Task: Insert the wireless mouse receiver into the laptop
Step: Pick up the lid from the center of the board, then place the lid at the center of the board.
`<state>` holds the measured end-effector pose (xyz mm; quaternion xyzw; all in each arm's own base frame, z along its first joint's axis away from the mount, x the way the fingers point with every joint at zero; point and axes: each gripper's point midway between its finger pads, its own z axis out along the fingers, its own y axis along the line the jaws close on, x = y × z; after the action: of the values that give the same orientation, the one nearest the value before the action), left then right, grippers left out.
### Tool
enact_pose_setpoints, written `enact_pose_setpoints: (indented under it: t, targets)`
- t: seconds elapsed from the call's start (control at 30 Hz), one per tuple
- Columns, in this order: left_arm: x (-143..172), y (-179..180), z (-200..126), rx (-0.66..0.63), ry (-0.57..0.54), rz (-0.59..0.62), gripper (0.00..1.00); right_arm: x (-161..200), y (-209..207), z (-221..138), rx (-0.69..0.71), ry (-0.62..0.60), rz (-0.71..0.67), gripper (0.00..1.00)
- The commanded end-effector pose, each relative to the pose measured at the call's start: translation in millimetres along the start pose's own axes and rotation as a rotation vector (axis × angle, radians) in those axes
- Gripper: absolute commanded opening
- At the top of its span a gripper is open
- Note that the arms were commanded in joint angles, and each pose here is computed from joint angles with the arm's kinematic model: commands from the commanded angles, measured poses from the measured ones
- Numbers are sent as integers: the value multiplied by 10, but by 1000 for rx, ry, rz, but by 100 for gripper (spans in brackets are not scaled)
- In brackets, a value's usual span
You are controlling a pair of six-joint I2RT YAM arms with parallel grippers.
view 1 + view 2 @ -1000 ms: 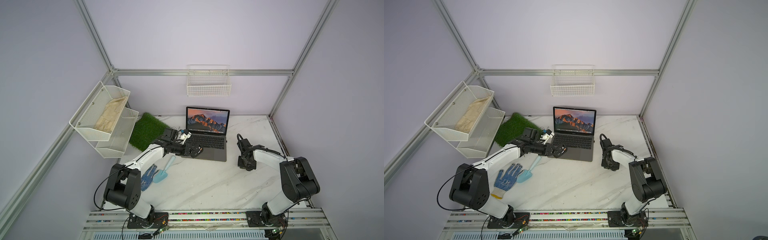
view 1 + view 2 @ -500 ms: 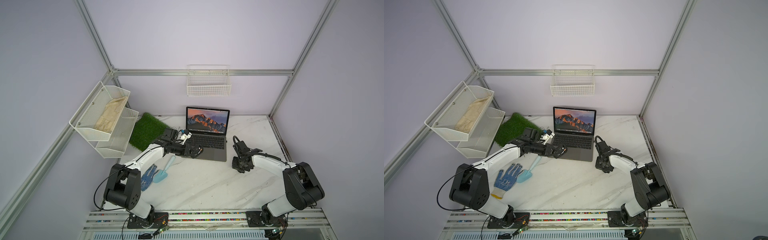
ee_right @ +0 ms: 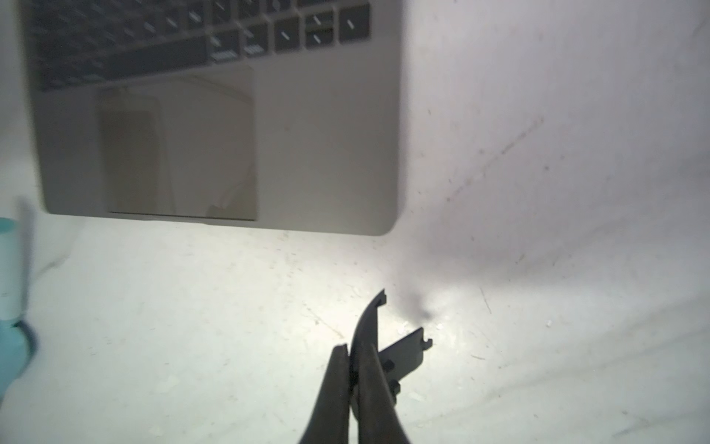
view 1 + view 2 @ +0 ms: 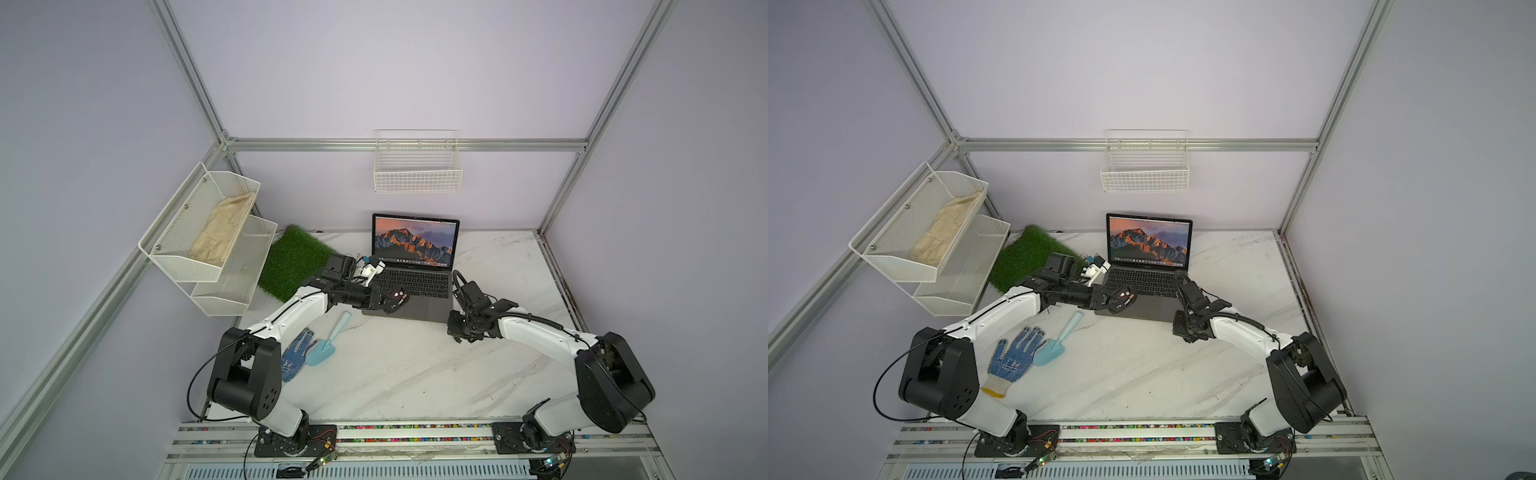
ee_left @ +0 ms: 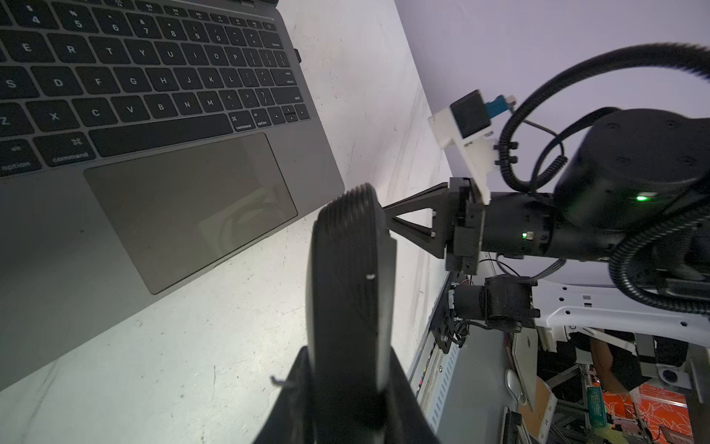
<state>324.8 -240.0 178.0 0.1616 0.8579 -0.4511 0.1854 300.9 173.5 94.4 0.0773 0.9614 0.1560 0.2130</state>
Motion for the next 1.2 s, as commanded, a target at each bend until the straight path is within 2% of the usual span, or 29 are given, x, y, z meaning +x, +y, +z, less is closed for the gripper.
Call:
enact_pose_setpoints:
  t: [0.0, 0.1, 0.23, 0.37, 0.47, 0.63, 0.77, 1.0, 1.1, 1.17]
  targets:
    - [-276, -233, -42, 65, -54, 86, 0, -176, 254, -176, -129, -48, -75, 0]
    - [-272, -240, -28, 78, -47, 83, 0, -175, 217, -215, -132, -59, -68, 0]
    - [-224, -306, 11, 140, -17, 83, 0, -30, -277, 12, 131, -1, -43, 0]
    - [-187, -346, 62, 164, 2, 103, 0, 176, -362, 201, 233, 67, -86, 0]
    - [-190, -377, 78, 175, 6, 119, 0, 296, -331, 349, 227, 114, -88, 0]
    - [-217, -437, 113, 197, 14, 153, 0, 337, -75, 449, 78, 123, -68, 2]
    - [-267, -464, 118, 195, 12, 169, 0, 374, 90, 408, -9, 151, -48, 28]
    - [-288, -507, 101, 206, 13, 213, 0, -56, 481, -31, -168, -1, -66, 66]
    - [-272, -564, 76, 233, 18, 227, 0, -276, 886, -418, -369, -100, -114, 80]
    - [-265, -616, 52, 257, 23, 239, 0, -381, 1237, -834, -582, -187, -176, 86]
